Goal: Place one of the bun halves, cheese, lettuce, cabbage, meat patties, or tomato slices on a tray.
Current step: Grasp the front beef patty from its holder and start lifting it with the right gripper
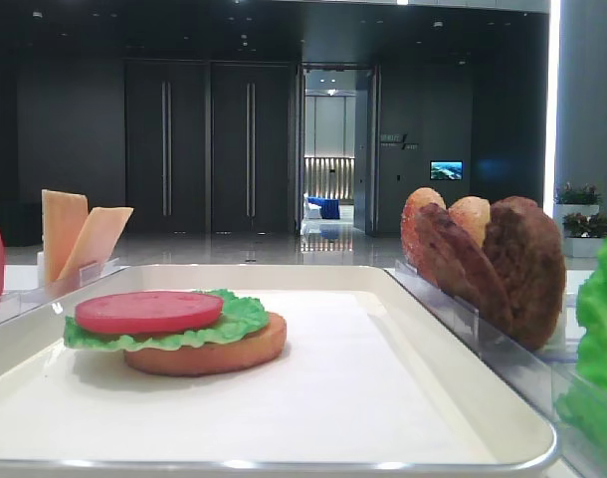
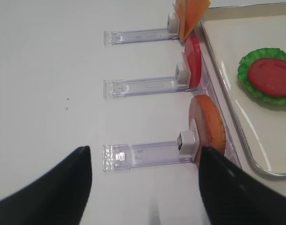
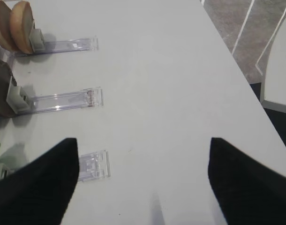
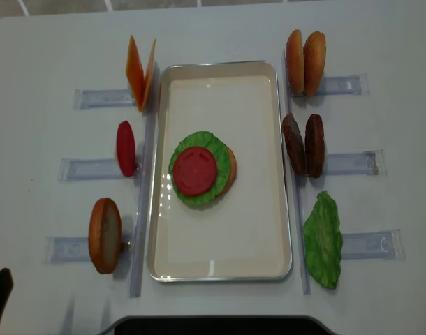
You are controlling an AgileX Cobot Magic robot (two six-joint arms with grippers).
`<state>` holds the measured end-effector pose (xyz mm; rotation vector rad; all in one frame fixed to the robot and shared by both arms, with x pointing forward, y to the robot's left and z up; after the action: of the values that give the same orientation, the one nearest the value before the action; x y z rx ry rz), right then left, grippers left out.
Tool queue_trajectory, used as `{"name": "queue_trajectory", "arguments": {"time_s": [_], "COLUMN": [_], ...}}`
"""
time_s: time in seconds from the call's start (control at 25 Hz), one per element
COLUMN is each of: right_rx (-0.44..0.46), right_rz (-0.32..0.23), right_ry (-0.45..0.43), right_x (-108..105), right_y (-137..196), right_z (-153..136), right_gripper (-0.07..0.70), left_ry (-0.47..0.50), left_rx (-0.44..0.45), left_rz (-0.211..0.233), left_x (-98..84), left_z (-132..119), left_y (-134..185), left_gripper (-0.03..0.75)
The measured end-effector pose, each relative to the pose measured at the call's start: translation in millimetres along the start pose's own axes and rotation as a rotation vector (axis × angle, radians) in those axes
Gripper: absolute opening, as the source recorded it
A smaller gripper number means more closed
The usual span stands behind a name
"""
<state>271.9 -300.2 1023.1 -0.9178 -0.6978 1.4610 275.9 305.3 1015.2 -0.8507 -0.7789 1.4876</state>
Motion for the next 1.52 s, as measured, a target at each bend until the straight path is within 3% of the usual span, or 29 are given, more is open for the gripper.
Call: {"name": "queue_trajectory", "arguments": {"time_s": [1.0, 1.16, 1.28, 1.4, 1.52], "right_rx": [0.0, -0.003, 0.056, 0.161, 0.321], "right_rz": [0.0, -0.026, -0.034, -0.031, -0.018], "right_ry": [0.0, 0.007, 0.01, -0.001, -0.034], "right_x": [0, -1, -5, -12, -17], "right_y": [0, 0, -14, -44, -73], "right_z": [0, 0, -11, -42, -84], "right_gripper": [0.538, 0.529, 0.503, 0.493, 0.489], "left_ry": [0.0, 0.0, 0.0, 0.0, 0.0], "left_rx": [0.0, 0.0, 0.0, 0.0, 0.0], "left_rz": [0.0, 0.0, 0.0, 0.0, 0.0], "left_x": [0.0, 0.0, 0.0, 0.0, 0.0], "left_z": [0, 0, 0, 0, 0], "left_y": [0, 0, 0, 0, 0], "left_gripper": [0.419, 0.412, 0.411, 0.411, 0.411]}}
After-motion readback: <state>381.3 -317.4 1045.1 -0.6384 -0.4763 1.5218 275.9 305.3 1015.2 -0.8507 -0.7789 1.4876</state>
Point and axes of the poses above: a point on each arm's last joint axis where the gripper is mounted, z pointing back along that axis away from the gripper, x along the wrist's bending axis when the last joint is at zero, y = z × x, the point moved 5 cm from there along -z, pointing out along that axis toward the gripper, and after that the axes turned 8 degrees about z, right-handed, at the moved point
